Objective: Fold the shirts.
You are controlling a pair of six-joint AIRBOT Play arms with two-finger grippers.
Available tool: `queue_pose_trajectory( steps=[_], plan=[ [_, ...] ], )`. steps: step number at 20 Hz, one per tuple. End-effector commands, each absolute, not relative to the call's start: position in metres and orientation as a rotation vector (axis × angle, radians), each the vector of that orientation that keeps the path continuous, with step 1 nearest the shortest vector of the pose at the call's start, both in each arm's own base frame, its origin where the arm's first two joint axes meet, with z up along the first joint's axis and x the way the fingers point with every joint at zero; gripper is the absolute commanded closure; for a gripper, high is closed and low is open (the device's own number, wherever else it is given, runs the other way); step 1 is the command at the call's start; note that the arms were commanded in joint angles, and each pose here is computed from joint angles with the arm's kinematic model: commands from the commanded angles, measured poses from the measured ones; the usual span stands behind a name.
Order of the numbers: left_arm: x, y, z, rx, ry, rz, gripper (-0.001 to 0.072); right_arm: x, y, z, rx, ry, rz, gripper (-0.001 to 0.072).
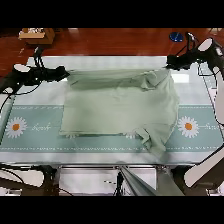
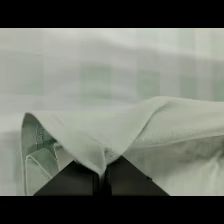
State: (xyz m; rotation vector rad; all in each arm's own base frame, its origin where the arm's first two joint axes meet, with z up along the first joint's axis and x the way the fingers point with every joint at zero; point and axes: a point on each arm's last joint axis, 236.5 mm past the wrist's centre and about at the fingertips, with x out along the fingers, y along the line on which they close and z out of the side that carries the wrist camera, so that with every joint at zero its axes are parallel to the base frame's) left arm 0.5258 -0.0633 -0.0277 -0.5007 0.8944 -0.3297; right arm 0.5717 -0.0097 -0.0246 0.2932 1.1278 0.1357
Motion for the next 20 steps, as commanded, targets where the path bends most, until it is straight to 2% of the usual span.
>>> queue_pose_trajectory(
  steps=[1, 5, 10, 15, 16, 17, 18, 19, 20],
  plan=[
    [0.508, -0.071, -0.01, -0.486, 0.943, -0.447, 0.0674, 0.541, -0.016, -0.012, 0.225, 1.225, 0.135, 0.0687],
    [0.464, -0.093, 0.018, -0.497, 1.087, -0.659, 0.0674, 0.491, -0.019, 0.009, 0.175, 1.378, 0.135, 0.0687],
    [0.427, -0.061, -0.044, -0.454, 1.393, -0.468, 0.0674, 0.461, -0.021, 0.0, 0.198, 1.507, 0.1, 0.0687],
    [0.426, -0.072, -0.069, -0.461, 1.443, -0.473, 0.0673, 0.439, -0.017, -0.028, 0.231, 1.604, 0.092, 0.0685],
    [0.425, -0.073, -0.07, -0.459, 1.446, -0.475, 0.0648, 0.436, -0.017, -0.03, 0.213, 1.611, 0.111, 0.0651],
    [0.424, -0.071, -0.069, -0.458, 1.448, -0.479, 0.0529, 0.434, -0.018, -0.029, 0.184, 1.615, 0.139, 0.0516],
    [0.421, -0.068, -0.064, -0.464, 1.461, -0.489, 0.0354, 0.429, -0.022, -0.026, 0.144, 1.626, 0.159, 0.0399],
    [0.415, -0.062, -0.056, -0.476, 1.486, -0.504, 0.0247, 0.421, -0.032, -0.022, 0.097, 1.646, 0.157, 0.0359],
    [0.407, -0.051, -0.046, -0.483, 1.519, -0.518, 0.0247, 0.417, -0.043, -0.014, 0.097, 1.645, 0.123, 0.0358]
  ],
)
